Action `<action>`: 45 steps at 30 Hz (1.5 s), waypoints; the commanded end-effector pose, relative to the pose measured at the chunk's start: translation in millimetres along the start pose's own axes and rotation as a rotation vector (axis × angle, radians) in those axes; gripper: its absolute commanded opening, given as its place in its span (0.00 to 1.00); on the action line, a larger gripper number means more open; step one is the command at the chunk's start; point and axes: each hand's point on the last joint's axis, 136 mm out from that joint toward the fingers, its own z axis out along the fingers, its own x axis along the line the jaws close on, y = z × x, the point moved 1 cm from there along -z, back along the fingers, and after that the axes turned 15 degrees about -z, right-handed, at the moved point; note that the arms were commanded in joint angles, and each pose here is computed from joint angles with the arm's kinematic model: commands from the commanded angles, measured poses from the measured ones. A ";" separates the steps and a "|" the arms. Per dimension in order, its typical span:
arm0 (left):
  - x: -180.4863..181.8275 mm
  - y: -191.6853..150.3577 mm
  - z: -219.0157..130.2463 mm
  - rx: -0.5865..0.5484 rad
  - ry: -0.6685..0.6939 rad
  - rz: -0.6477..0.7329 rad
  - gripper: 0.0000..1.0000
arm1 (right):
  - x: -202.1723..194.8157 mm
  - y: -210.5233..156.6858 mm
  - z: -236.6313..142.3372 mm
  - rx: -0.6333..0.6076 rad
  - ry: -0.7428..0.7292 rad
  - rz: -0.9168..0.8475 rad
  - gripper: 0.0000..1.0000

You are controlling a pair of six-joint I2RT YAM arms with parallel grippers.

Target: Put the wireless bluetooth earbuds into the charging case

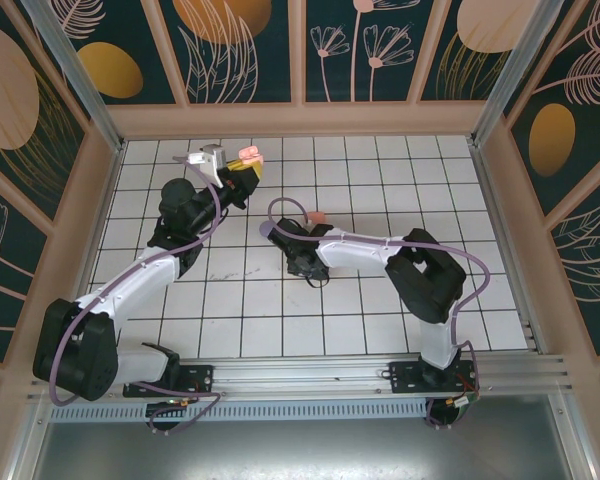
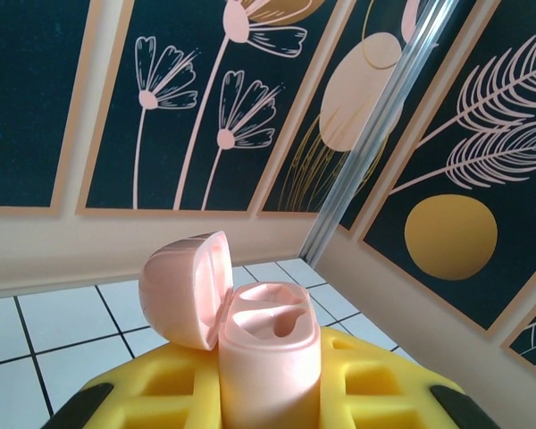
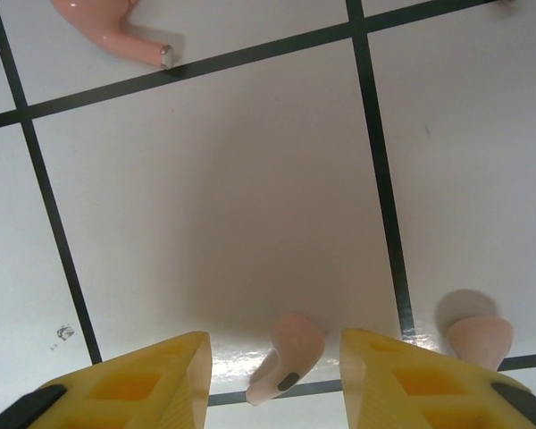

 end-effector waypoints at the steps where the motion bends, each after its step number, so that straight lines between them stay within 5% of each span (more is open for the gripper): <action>1: -10.9 13.6 -4.8 -0.054 -0.040 0.008 0.00 | -4.1 -3.3 3.1 0.014 -0.039 -0.021 0.41; 45: -8.7 5.9 -1.9 -0.041 -0.067 -0.025 0.00 | -16.2 -18.1 -7.3 0.043 -0.041 -0.026 0.34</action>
